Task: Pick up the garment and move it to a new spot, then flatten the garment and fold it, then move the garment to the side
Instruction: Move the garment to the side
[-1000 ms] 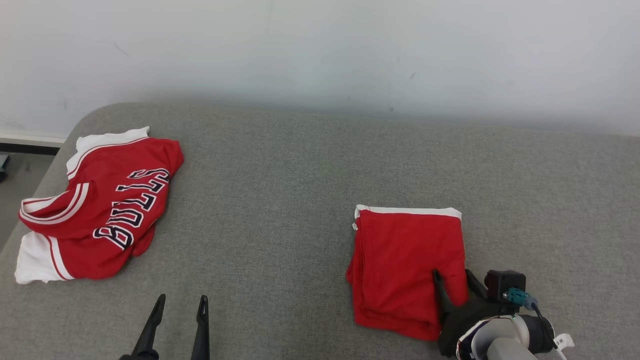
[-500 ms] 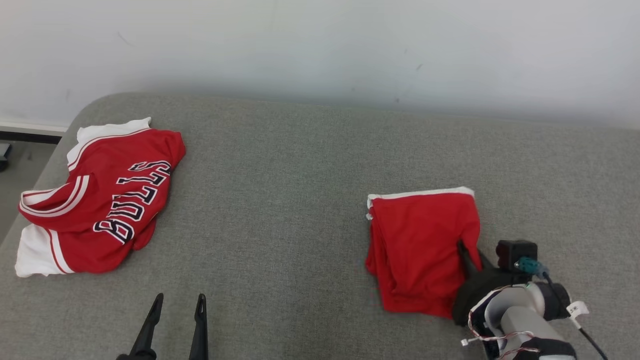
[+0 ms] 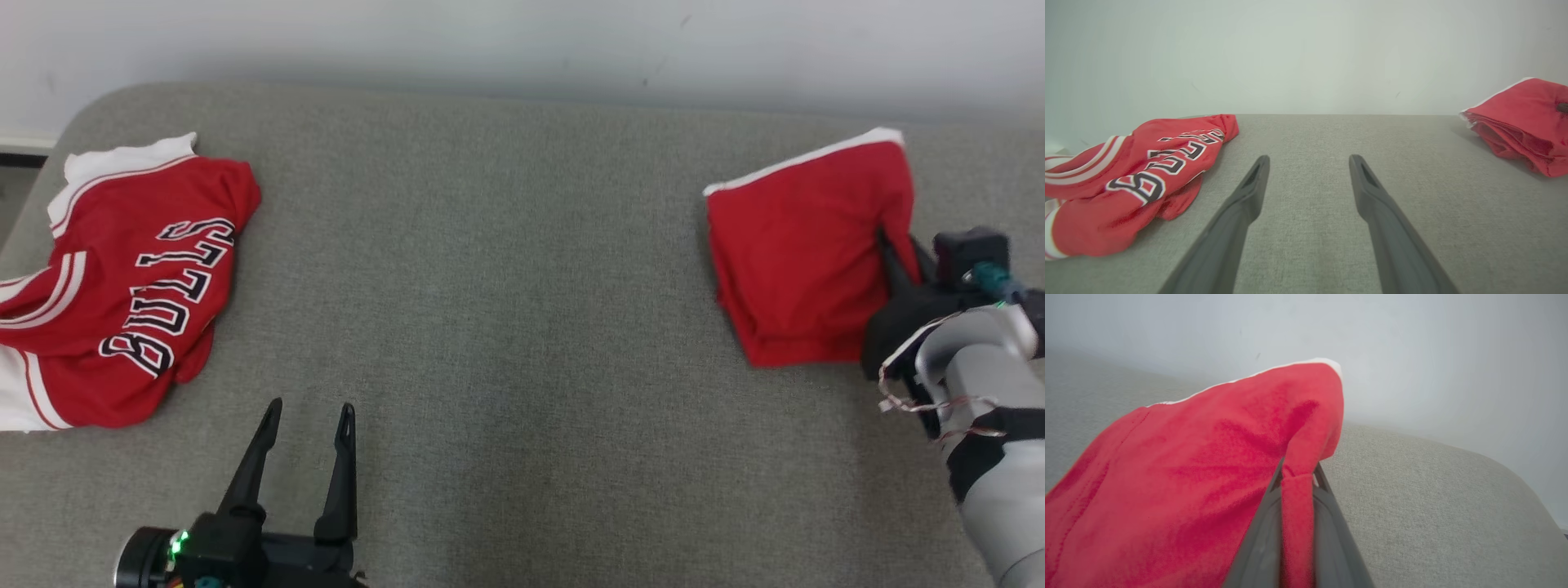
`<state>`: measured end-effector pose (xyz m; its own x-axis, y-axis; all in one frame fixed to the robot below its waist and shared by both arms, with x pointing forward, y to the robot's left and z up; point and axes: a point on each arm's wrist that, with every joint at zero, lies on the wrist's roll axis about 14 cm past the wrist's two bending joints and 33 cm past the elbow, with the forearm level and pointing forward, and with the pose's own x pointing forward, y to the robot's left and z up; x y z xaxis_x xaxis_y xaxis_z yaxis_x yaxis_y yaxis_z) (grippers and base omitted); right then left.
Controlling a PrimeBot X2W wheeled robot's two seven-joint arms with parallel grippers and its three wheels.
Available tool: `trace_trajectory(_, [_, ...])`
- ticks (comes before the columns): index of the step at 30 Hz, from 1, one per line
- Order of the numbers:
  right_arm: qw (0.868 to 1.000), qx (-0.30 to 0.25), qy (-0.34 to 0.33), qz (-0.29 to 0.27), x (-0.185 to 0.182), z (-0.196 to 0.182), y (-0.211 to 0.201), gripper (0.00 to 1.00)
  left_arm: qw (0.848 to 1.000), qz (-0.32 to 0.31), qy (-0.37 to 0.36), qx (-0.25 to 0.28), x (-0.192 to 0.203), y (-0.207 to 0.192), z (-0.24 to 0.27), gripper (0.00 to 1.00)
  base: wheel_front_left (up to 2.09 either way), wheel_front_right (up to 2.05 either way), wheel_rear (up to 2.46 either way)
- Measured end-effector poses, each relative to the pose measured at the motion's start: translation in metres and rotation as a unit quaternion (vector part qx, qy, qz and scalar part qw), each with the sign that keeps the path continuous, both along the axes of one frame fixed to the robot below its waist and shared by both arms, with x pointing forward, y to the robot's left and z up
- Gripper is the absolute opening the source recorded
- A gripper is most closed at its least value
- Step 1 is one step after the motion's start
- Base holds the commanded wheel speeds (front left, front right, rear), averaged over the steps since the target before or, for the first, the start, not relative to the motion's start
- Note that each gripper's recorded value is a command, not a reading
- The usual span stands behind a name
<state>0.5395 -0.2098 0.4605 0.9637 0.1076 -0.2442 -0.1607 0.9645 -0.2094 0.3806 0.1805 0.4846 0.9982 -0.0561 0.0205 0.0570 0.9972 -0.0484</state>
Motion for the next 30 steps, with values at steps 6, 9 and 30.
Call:
trace_trajectory(6, [0.999, -0.048, -0.002, -0.017, 0.036, 0.005, -0.035, 0.0, 1.0, -0.019, -0.016, 0.005, 0.032, -0.009, 0.005, 1.0, 0.0, 0.0, 0.0])
trace_trajectory(9, [0.998, -0.065, 0.003, -0.023, 0.051, 0.002, -0.047, 0.0, 0.999, -0.031, -0.016, 0.007, 0.046, -0.012, 0.001, 1.0, 0.0, 0.0, 0.0])
trace_trajectory(30, [0.977, -0.193, 0.019, -0.085, 0.07, 0.011, -0.15, 0.0, 0.99, -0.134, -0.048, 0.002, 0.106, -0.06, -0.017, 1.0, 0.0, 0.0, 0.0])
